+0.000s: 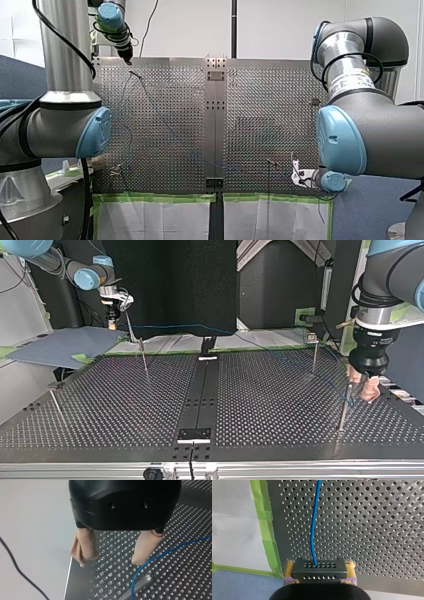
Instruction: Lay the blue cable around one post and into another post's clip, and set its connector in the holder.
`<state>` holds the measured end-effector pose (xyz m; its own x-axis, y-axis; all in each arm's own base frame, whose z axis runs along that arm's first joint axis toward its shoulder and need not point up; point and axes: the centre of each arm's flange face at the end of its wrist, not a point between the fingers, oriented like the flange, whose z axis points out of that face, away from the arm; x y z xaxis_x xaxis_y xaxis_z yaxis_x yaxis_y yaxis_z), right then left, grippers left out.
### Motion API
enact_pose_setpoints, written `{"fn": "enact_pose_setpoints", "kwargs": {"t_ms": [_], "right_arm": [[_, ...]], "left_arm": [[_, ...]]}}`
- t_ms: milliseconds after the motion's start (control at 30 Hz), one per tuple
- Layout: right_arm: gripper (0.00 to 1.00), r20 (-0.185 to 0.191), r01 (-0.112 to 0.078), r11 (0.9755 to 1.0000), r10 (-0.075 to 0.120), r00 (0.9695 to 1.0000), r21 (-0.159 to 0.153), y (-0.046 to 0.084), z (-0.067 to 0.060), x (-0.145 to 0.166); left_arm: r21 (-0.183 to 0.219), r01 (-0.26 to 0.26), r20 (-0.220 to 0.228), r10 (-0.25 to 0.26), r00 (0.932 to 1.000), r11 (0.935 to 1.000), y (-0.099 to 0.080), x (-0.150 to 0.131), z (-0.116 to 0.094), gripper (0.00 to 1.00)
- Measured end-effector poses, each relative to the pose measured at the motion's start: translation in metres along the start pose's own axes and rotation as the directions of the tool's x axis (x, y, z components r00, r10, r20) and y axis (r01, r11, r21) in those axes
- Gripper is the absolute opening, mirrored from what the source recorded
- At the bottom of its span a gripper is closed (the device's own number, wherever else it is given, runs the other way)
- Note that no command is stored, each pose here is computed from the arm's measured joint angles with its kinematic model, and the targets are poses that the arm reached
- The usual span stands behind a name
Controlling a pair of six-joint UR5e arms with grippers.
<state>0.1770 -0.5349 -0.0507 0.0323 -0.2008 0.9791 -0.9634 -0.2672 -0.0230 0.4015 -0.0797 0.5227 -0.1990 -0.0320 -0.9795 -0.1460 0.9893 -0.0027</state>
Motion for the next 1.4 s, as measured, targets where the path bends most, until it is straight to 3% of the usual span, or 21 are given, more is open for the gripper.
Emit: {"fn": "enact_pose_setpoints", "kwargs": {"t_ms": [467, 1400], "right_arm": [[0.0, 0.004, 0.001, 1.0, -0.001, 1.0, 0.001, -0.0008, -0.0005, -0.0005], [0.0, 0.001, 0.002, 1.0, -0.002, 1.0, 0.001, -0.0008, 0.0, -0.0001]], "left_arm": [[-0.064, 0.038, 0.028, -0.036, 0.999, 0.9972, 0.0078, -0.0025, 0.0028, 1.0], [-0.067, 0.033, 0.029, -0.032, 0.9991, 0.9972, 0.0075, -0.0027, 0.0025, 1.0]]}}
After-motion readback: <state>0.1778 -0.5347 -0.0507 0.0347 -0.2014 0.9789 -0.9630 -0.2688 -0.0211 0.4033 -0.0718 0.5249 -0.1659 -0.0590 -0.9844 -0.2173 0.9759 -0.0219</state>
